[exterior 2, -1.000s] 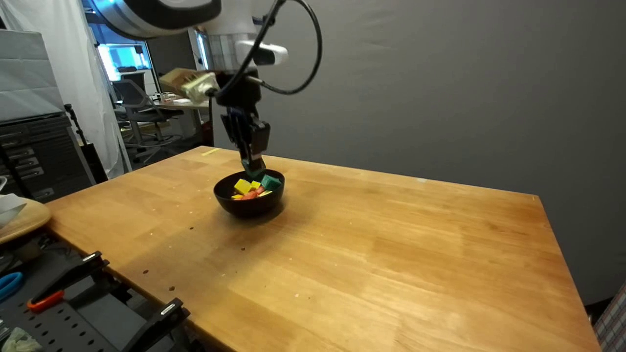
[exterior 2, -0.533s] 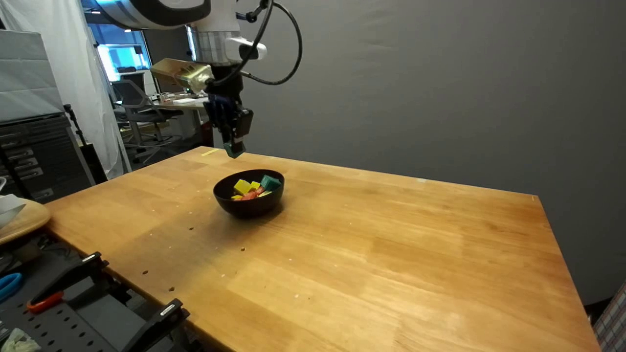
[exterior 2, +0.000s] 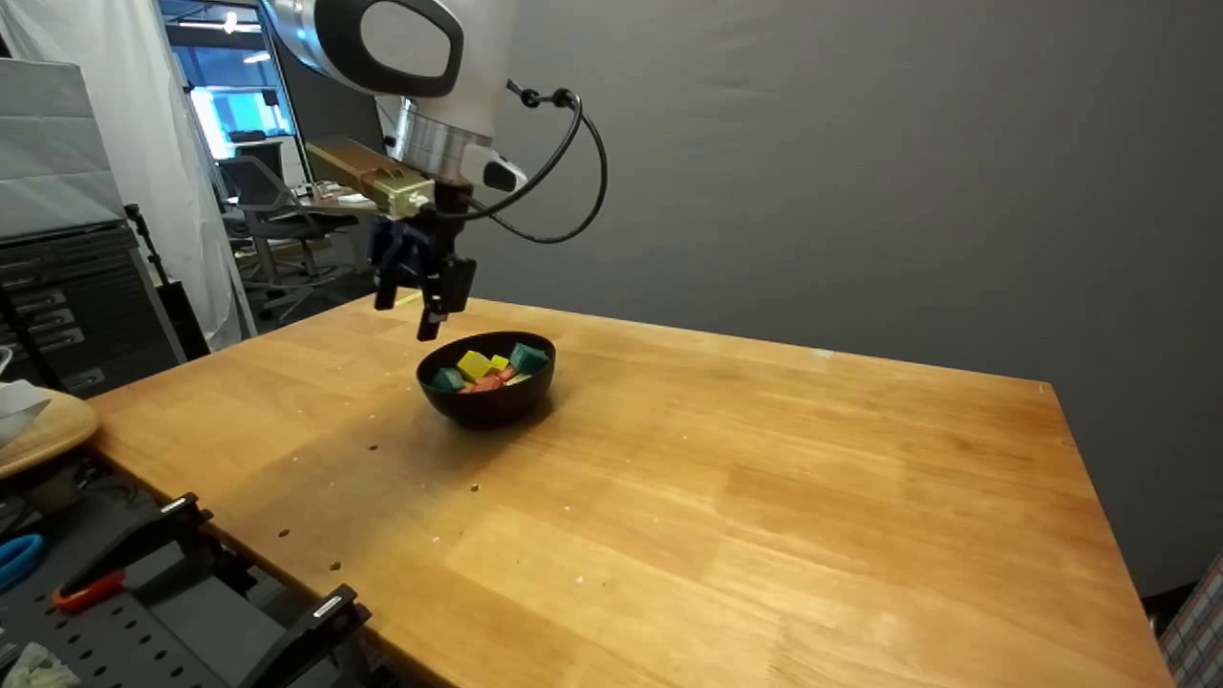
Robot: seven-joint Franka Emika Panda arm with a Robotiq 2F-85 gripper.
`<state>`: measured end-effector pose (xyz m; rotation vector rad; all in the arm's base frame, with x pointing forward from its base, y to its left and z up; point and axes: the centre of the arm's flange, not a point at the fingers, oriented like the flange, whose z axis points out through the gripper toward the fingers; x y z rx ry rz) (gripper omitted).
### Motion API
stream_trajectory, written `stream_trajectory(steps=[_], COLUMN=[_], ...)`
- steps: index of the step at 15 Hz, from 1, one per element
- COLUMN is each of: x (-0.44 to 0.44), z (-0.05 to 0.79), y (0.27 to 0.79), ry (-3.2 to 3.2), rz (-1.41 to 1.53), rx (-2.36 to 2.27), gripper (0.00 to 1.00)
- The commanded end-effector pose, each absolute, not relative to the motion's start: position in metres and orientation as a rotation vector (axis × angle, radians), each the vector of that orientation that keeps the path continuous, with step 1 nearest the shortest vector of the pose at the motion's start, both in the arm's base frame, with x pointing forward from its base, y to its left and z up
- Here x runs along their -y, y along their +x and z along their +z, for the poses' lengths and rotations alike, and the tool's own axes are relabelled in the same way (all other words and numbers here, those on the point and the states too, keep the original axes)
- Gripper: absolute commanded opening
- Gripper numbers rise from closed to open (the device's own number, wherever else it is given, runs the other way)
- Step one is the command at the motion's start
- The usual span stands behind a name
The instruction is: Put all the blocks in the bowl
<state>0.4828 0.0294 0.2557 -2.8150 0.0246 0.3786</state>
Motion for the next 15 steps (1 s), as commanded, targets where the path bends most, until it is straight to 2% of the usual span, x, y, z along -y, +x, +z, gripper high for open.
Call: stream_trajectory(steps=[1, 2, 3, 9, 12, 15], x=[-0.035, -0.036, -0.040, -0.036, -0.016, 0.006], z=[0.300, 0.311, 0.275, 0.302, 0.321, 0.319], y=[0.450, 0.434, 0.458, 0.423, 0.358, 0.315], ry=[-2.654, -2.598, -2.679, -2.651, -2.693, -2.724], rz=[0.556, 0.619, 0.577, 0.628, 0.626, 0.568], rx=[0.093, 0.103, 0.075, 0.094, 0.191, 0.205], gripper=[1.00, 1.00, 1.00, 1.00, 1.00, 1.00])
